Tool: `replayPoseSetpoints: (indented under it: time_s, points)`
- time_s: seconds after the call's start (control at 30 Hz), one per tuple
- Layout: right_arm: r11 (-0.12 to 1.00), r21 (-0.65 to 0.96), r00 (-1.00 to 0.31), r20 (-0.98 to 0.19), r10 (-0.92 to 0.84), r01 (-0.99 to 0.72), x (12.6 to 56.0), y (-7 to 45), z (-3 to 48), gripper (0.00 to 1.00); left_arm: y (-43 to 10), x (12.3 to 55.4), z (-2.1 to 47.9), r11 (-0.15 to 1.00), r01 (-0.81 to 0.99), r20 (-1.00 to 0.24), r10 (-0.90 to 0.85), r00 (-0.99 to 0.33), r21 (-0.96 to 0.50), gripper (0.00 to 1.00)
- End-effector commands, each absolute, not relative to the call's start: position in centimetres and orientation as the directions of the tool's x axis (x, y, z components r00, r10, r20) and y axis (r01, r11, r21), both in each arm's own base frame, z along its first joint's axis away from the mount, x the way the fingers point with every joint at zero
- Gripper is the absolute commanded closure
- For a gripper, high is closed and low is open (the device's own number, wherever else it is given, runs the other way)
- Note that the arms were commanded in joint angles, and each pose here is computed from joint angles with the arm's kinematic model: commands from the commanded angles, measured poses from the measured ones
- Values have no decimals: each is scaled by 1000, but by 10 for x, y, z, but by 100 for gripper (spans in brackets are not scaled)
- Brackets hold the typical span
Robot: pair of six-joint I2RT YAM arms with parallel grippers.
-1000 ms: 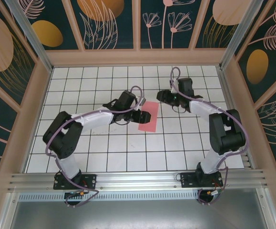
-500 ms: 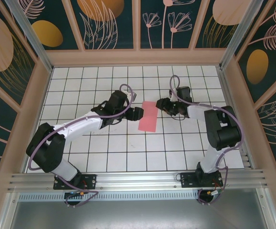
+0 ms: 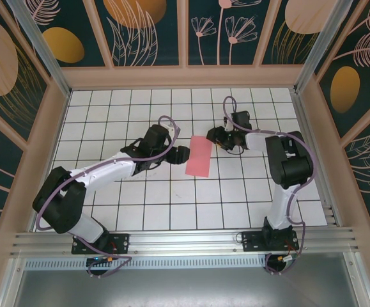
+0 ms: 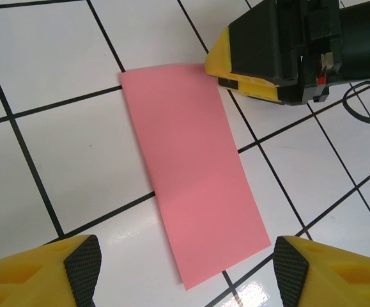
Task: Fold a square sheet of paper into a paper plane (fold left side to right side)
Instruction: Fold the triangle a second time at the center of the table.
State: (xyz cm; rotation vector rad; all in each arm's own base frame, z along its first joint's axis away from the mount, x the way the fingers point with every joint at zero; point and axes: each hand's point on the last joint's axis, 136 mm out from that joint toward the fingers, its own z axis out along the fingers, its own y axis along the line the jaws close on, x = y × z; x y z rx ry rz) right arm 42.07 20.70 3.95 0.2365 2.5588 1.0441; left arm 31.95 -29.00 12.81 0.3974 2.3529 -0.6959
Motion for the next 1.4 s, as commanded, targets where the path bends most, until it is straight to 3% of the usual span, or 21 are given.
replayPoseSetpoints:
  time_s: [0.0, 0.13, 0.37, 0.7, 1.13, 1.37]
  points:
    - [722, 691, -926, -254, 281, 30, 425, 211, 36, 50, -286, 320, 136, 814, 457, -687, 102, -720, -358, 25]
    - [708, 706, -930, -247, 271, 19, 426, 216, 37, 51, -284, 320, 135, 816, 456, -685, 105, -721, -355, 26]
    - [690, 724, -928, -255, 271, 2, 423, 219, 47, 64, -282, 319, 133, 821, 452, -685, 107, -721, -348, 25]
    - [603, 798, -937, -212, 278, -2, 398, 228, 66, 64, -282, 311, 141, 789, 515, -725, 133, -676, -335, 27]
    - [593, 805, -956, -167, 240, 9, 352, 243, 73, 64, -291, 278, 133, 722, 611, -758, 187, -625, -326, 29]
    - [583, 812, -958, -155, 243, 16, 350, 244, 84, 64, -320, 259, 113, 701, 649, -737, 266, -622, -295, 23]
